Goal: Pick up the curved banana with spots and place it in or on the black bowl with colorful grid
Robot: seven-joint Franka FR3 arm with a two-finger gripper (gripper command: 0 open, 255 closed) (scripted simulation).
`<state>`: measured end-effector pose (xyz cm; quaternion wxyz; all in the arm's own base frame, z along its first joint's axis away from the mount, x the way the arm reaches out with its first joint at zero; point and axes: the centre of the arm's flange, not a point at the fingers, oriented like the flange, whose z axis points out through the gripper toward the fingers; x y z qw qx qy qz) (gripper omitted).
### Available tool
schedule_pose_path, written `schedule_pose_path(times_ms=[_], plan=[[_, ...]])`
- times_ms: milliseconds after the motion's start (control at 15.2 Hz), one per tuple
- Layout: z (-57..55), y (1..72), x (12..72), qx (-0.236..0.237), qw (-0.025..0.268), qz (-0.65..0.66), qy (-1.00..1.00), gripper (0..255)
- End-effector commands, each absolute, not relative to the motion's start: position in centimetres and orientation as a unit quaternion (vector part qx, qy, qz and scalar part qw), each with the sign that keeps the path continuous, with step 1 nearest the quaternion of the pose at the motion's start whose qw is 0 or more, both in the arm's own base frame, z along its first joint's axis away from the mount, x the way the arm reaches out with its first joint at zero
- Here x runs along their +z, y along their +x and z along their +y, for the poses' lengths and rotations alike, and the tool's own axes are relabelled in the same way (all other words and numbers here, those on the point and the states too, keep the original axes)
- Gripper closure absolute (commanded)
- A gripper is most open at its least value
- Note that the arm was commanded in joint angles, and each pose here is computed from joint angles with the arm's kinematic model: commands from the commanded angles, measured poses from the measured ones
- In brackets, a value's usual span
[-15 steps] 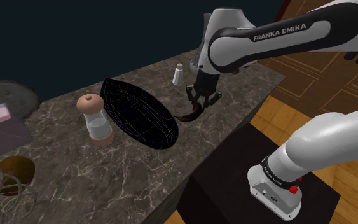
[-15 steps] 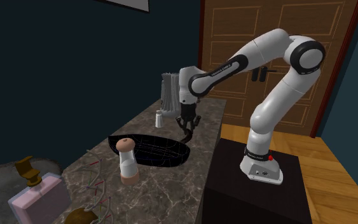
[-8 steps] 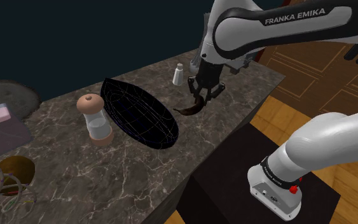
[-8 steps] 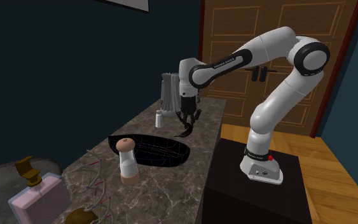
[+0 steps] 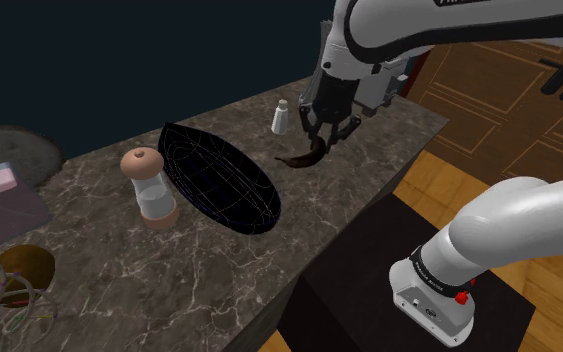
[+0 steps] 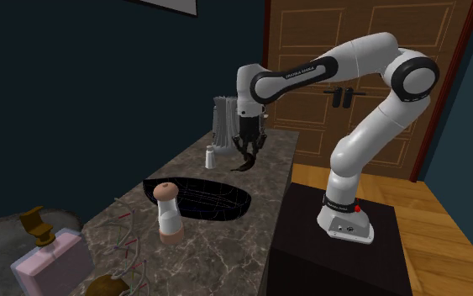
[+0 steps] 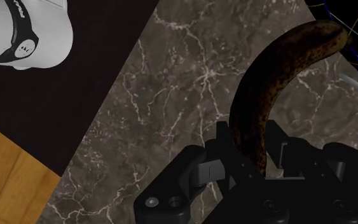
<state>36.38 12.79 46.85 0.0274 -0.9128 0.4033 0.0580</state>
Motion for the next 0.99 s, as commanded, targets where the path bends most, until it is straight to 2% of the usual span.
schedule_pose_path(times_ms=[0,330,924], plan=[[12.9,36.3,47.9,0.058,0.027,0.403,-0.913,255],[12.9,36.3,50.2,0.058,0.027,0.403,-0.913,255],[22.7,43.0,50.0,0.058,0.027,0.403,-0.913,255]])
